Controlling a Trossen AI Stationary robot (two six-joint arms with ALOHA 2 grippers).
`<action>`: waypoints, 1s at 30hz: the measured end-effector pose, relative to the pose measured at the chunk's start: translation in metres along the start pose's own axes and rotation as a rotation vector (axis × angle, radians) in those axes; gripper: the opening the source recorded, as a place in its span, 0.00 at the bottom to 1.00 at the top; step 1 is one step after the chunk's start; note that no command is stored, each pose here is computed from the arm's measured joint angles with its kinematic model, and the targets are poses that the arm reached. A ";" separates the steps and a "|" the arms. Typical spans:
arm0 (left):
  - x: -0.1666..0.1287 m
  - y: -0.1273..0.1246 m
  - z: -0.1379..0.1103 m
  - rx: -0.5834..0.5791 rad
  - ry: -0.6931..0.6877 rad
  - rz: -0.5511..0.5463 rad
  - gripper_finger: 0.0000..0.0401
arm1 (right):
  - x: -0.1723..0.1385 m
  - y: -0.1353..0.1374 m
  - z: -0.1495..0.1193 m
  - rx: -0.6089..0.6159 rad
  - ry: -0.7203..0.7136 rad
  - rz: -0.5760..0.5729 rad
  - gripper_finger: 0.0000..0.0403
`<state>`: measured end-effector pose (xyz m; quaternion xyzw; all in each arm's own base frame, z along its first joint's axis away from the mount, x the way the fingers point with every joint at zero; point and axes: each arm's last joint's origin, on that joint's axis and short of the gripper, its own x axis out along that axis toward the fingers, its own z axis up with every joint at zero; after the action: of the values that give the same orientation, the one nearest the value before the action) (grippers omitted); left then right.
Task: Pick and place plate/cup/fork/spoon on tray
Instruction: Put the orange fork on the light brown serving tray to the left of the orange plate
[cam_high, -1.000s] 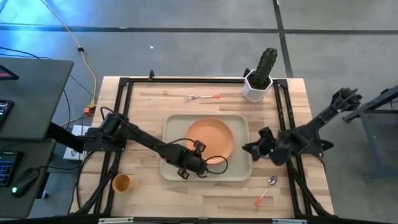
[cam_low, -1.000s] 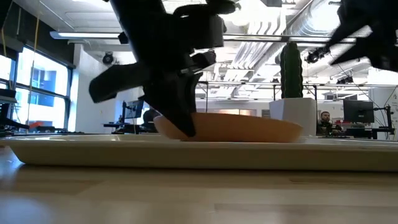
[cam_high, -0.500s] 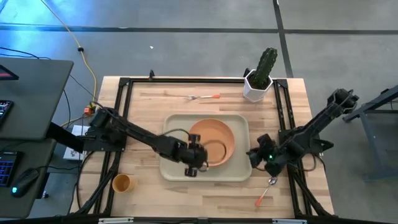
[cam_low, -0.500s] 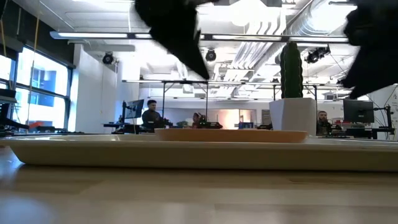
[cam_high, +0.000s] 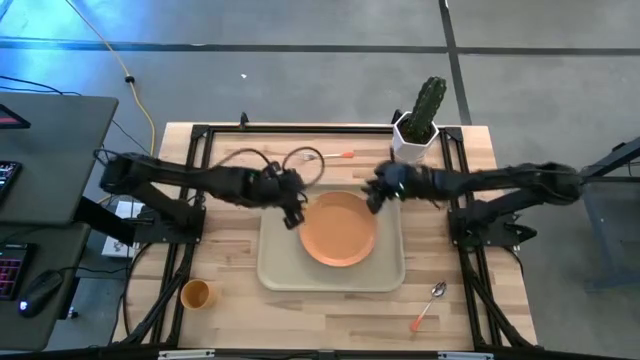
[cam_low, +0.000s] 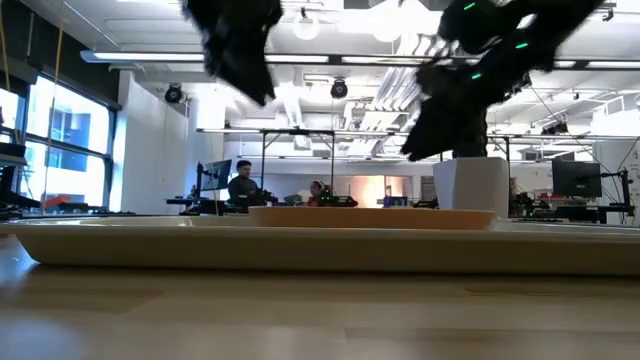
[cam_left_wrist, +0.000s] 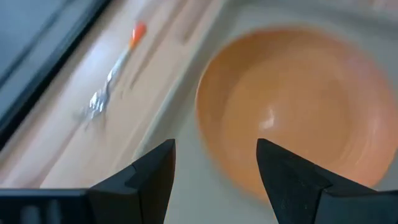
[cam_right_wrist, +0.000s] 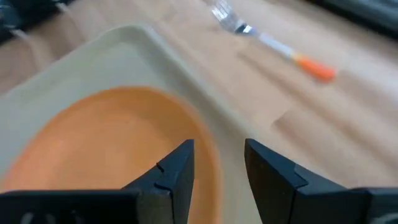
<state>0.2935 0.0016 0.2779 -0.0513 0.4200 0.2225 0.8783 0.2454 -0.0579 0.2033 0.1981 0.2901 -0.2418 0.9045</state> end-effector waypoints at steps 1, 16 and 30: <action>0.004 0.009 -0.005 -0.005 0.002 -0.008 0.53 | 0.008 -0.004 0.011 -0.018 0.004 -0.005 0.33; 0.018 0.091 -0.016 -0.004 -0.160 0.047 0.53 | 0.146 -0.046 0.120 -0.342 0.405 -0.021 0.33; 0.031 0.152 -0.021 -0.140 -0.102 0.043 0.53 | 0.219 -0.087 0.138 -0.537 0.711 0.045 0.33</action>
<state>0.2292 0.1423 0.2554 -0.0920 0.3590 0.2724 0.8879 0.4129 -0.2677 0.1524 0.0333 0.6313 -0.0552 0.7729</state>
